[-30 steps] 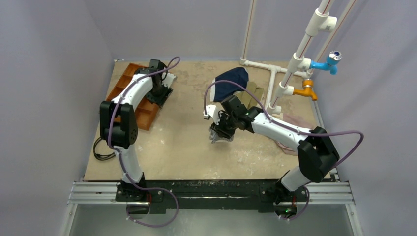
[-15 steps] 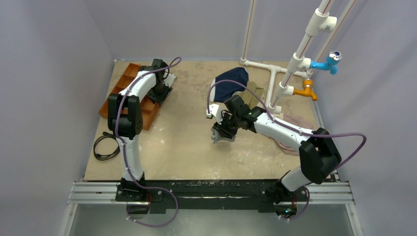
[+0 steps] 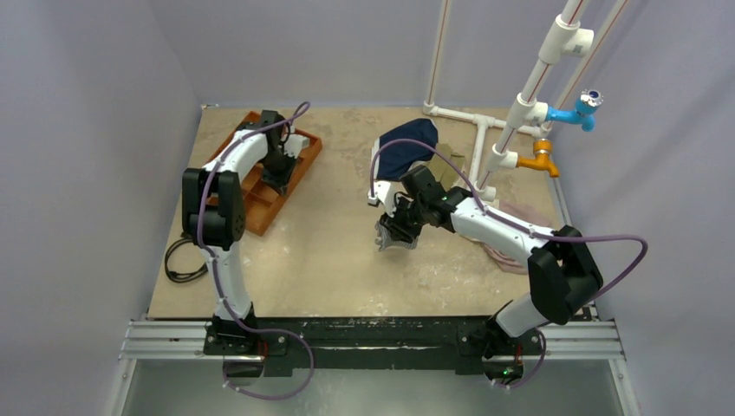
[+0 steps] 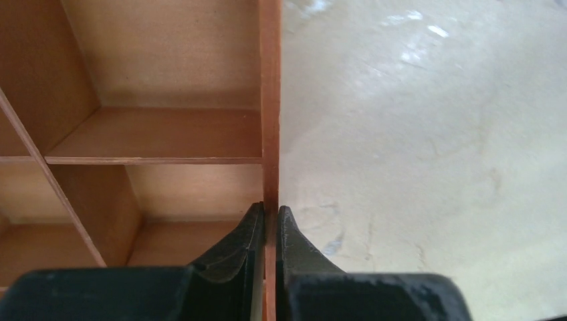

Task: Roll the underwear
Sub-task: Move the storage box to the center of the board.

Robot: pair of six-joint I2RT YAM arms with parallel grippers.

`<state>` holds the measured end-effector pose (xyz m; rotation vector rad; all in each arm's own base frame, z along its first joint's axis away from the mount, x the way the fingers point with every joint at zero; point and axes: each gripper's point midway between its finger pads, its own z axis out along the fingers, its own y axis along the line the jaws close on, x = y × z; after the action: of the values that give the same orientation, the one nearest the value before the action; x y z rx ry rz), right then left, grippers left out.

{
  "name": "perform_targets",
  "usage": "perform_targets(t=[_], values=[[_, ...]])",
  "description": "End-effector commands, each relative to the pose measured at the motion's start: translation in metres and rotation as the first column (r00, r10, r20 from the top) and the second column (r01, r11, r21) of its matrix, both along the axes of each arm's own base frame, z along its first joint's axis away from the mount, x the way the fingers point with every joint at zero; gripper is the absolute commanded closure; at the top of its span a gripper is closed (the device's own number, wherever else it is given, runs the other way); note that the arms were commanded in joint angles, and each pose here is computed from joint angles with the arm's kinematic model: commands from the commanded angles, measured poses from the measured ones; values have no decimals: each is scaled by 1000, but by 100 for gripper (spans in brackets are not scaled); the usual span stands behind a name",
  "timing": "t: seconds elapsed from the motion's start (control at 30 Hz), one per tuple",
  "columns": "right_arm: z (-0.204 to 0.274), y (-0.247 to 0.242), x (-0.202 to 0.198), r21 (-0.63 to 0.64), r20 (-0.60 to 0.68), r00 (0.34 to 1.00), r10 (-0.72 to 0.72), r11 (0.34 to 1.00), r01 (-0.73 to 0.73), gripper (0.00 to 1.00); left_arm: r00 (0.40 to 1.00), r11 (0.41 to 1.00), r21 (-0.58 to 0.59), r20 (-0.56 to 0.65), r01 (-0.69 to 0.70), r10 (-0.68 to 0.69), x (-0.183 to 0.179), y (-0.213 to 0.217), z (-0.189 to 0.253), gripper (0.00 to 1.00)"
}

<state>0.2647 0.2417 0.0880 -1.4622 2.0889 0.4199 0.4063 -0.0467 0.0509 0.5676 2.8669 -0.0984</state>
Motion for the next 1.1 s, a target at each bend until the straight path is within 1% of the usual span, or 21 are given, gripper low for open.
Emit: perform_targets(t=[0.0,0.13,0.27,0.37,0.47,0.63,0.8,0.93,1.0,1.07], values=[[15,6,5,54,41,999,10,998,-12,100,998,983,-184,-62,-10,-1,-35,-43,10,100],[19,1,10,52,56,998,-5,999,2,100,997,974,-228,-82,-21,2,-61,-66,11,100],[23,-7,17,57,71,997,-32,998,28,100,987,955,-292,-159,-49,2,-93,-91,6,100],[24,-13,21,60,76,996,-47,997,42,100,981,943,-331,-195,-48,-19,-114,-108,1,100],[24,-17,24,54,84,995,-58,997,53,100,973,900,-431,-230,-71,-33,-134,-134,3,100],[23,-24,33,50,85,992,-89,995,85,100,956,821,-564,-279,-88,-89,-159,-181,13,100],[21,-37,40,50,76,989,-129,991,125,100,932,755,-641,-343,-139,-120,-180,-222,23,100],[22,-44,44,52,78,986,-149,988,145,100,923,723,-675,-356,-149,-143,-191,-246,33,100],[23,-45,46,51,80,984,-156,987,153,100,927,705,-695,-342,-140,-152,-193,-253,39,95],[27,-47,49,50,94,981,-170,985,165,100,936,702,-702,-314,-118,-157,-190,-253,47,87]])
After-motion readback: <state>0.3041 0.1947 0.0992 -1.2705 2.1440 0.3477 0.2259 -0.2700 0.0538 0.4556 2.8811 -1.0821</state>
